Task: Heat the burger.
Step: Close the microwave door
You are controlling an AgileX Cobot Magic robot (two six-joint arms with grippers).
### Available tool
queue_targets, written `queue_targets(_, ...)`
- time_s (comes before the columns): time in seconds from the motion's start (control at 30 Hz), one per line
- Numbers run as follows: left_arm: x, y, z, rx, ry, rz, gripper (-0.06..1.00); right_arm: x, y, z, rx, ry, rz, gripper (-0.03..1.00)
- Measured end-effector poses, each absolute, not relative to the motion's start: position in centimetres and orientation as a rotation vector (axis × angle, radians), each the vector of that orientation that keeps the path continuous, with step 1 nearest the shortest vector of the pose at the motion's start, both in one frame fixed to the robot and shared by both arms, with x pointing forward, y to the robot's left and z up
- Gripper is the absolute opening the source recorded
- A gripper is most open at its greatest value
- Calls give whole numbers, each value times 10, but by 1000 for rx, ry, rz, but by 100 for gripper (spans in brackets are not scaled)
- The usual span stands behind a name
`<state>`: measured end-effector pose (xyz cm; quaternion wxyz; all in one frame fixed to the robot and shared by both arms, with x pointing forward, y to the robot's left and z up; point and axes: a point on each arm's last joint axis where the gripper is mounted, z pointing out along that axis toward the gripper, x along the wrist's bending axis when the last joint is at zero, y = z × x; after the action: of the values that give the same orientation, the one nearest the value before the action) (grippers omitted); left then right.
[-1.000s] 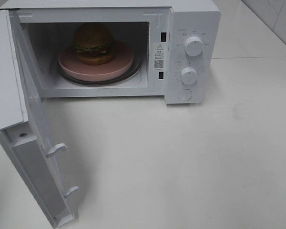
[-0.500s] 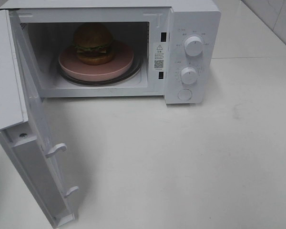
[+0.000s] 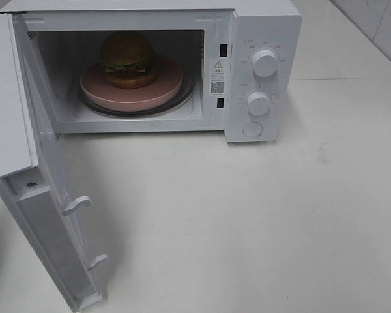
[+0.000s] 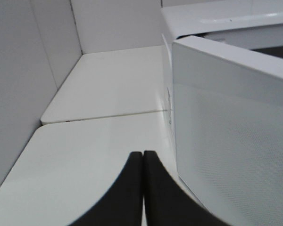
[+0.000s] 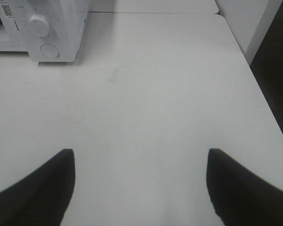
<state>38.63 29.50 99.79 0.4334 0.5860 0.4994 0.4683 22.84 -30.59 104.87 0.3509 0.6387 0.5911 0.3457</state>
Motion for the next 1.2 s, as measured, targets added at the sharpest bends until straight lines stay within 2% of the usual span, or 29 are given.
queue_targets(0.47, 418, 267, 962, 1683, 1179, 997, 0, 228, -306, 1049, 1654, 1530, 895, 74)
queue_targets(1.2, 458, 208, 949, 1794, 975, 825, 0, 228, -306, 1049, 1654, 1530, 895, 74)
